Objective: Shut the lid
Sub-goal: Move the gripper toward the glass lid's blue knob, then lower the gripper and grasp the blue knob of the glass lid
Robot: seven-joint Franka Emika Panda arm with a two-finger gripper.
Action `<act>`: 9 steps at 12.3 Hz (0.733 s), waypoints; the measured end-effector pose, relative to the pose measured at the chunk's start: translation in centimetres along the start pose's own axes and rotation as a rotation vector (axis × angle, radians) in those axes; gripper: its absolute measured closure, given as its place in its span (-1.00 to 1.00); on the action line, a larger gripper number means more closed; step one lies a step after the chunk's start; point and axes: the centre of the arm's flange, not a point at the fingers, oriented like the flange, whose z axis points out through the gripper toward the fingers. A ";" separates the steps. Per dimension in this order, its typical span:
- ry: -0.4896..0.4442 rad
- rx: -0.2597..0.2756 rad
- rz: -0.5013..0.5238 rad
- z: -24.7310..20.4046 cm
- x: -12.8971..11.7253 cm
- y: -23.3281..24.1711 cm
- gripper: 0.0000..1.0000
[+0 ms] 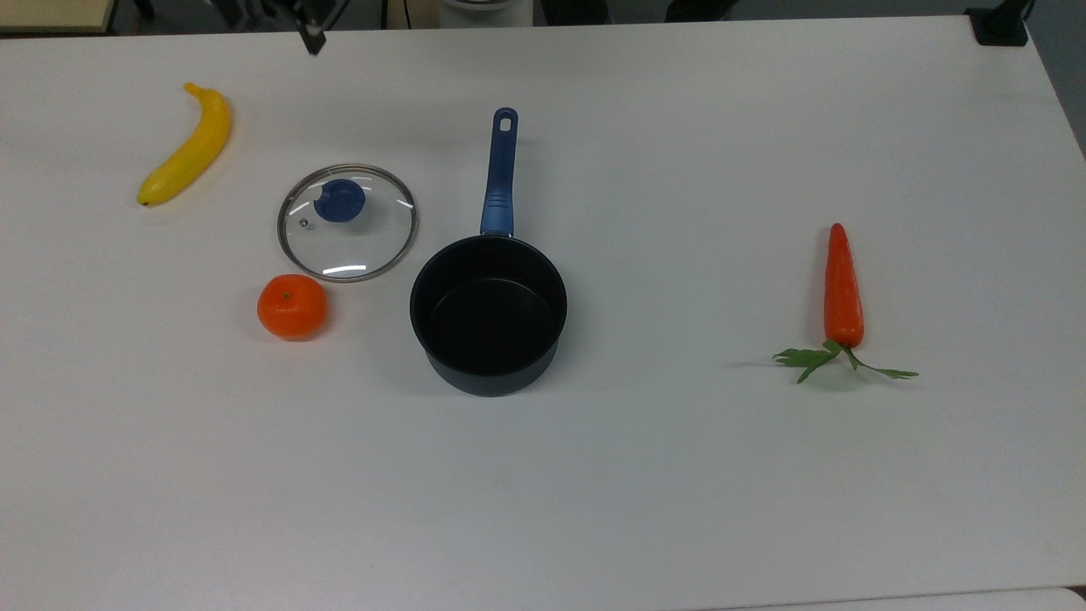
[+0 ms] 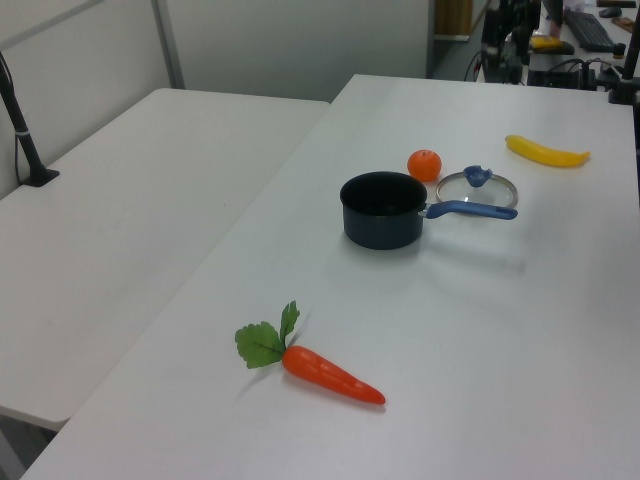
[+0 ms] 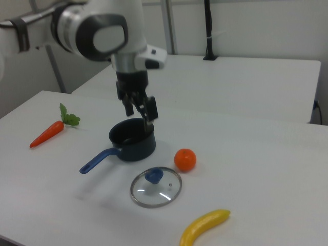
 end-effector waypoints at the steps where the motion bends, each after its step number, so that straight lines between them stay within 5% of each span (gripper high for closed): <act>1: 0.009 -0.002 -0.020 2.2 0.6 0.1 -1.00; 9: -0.026 -0.041 -0.141 15.6 3.0 -1.2 -1.00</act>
